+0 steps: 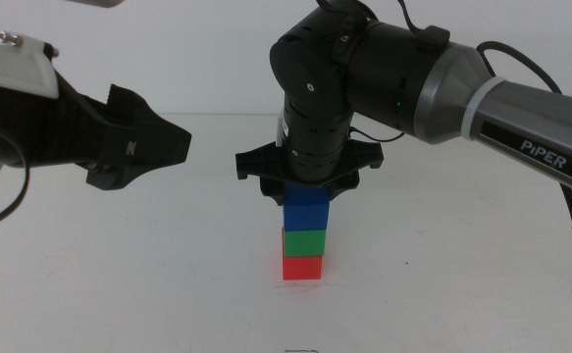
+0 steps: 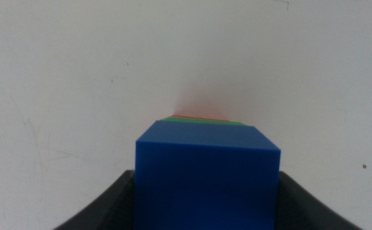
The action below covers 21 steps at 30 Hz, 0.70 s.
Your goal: Stack red cubes first, then green, then blue cubes in a specific spot.
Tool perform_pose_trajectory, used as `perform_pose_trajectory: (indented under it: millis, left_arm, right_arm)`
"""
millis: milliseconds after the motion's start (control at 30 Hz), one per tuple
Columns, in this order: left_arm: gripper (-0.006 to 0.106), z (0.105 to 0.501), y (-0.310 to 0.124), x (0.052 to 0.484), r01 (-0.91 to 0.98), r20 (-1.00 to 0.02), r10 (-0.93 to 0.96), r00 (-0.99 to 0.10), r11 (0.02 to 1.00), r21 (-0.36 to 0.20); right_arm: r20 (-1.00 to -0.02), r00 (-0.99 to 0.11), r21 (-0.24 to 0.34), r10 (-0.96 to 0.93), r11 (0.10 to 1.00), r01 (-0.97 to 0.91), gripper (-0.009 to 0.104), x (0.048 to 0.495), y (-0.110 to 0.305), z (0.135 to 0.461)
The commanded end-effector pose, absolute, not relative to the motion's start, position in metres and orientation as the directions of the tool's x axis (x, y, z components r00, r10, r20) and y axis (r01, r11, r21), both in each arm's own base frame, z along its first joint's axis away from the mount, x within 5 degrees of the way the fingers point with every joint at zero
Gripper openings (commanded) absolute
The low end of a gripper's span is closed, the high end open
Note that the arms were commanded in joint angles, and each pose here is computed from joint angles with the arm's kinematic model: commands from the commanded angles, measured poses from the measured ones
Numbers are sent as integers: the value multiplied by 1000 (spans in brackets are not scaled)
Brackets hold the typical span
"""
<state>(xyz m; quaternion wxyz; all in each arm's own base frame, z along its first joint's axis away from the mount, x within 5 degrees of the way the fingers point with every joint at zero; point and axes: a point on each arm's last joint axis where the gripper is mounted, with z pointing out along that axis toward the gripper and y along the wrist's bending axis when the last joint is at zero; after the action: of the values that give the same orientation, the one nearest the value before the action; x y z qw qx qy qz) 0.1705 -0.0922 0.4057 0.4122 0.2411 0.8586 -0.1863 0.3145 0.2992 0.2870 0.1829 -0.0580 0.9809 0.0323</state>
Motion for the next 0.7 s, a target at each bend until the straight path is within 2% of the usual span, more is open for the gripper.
perform_pose_trajectory:
  millis: [0, 133, 267, 367, 567, 667]
  left_arm:
    - [94, 421, -92, 169, 567, -848, 202, -491, 813, -135]
    - [94, 421, -92, 169, 567, -848, 202, -491, 813, -135]
    - [94, 421, -92, 169, 567, -848, 202, -491, 813, -135]
    - [94, 421, -92, 169, 567, -848, 202, -491, 813, -135]
    - [94, 421, -92, 169, 567, -848, 202, -491, 813, -135]
    - [94, 421, -92, 169, 567, -848, 202, -491, 813, -135]
  right_arm:
    - [-457, -884, 69, -101, 987, -148, 50, 312, 294, 318]
    - [-467, -878, 55, -106, 987, -149, 72, 314, 293, 319]
    - [-469, -873, 47, -136, 983, -179, 84, 312, 292, 322]
    - [-505, -855, 81, -121, 979, -187, 86, 307, 286, 340]
    - [-636, -769, 128, -69, 973, -193, 86, 287, 250, 406]
    - [-668, -739, 103, -90, 972, -211, 86, 278, 222, 430]
